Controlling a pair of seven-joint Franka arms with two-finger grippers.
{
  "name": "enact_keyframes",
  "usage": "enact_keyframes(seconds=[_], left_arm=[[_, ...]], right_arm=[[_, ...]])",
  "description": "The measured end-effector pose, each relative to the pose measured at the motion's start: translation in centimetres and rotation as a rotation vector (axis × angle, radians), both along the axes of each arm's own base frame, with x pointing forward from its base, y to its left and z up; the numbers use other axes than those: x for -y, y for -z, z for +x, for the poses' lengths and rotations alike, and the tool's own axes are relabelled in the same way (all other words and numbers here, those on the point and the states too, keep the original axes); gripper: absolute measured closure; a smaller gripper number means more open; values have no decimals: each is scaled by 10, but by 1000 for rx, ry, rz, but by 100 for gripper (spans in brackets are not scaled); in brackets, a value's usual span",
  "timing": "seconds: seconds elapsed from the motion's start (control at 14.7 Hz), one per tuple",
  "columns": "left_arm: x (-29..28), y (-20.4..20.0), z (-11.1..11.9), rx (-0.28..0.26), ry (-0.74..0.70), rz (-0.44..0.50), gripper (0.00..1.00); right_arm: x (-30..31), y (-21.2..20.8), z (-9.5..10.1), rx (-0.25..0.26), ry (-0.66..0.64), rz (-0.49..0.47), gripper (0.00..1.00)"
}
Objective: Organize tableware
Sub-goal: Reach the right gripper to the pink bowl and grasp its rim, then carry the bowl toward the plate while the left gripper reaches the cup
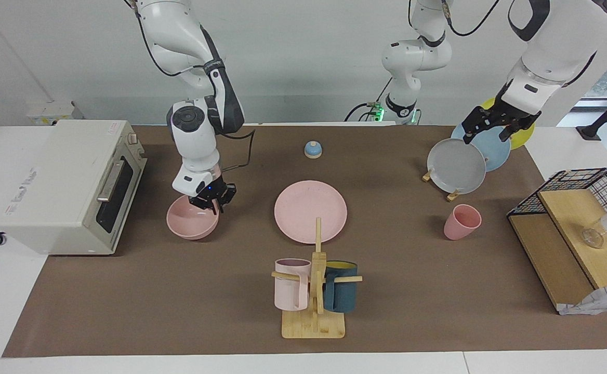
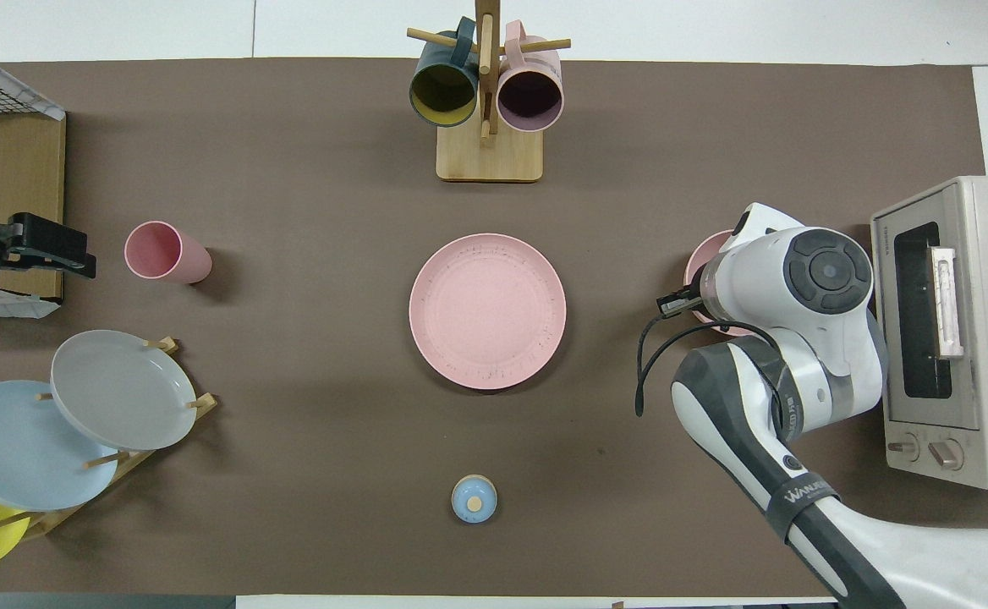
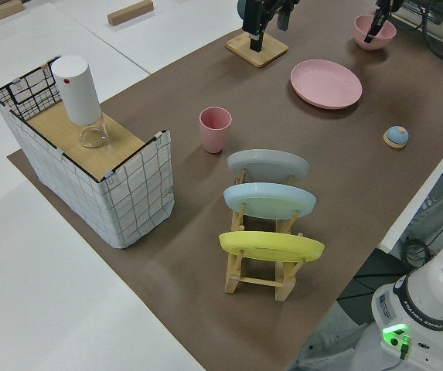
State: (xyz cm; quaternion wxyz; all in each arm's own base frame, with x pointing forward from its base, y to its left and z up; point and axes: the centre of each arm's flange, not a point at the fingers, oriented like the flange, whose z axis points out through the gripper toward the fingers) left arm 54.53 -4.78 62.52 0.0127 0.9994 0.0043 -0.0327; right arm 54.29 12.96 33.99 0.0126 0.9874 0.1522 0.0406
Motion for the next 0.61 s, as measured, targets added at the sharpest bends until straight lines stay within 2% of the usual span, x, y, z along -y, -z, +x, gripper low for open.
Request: enact_keyframes(seconds=[0.07, 0.2, 0.34, 0.48, 0.61], left_arm=[[0, 0, 0, 0, 0, 0, 0], [0, 0, 0, 2, 0, 0, 0], [0, -1, 0, 3, 0, 0, 0], [0, -1, 1, 8, -1, -1, 0], [0, 0, 3, 24, -2, -2, 0]], right_arm=[[0, -3, 0, 6, -4, -4, 96], [-2, -4, 0, 6, -12, -10, 96], [-13, -14, 2, -26, -12, -19, 96], [-44, -49, 12, -72, 26, -31, 96], [-94, -96, 18, -77, 82, -28, 96]])
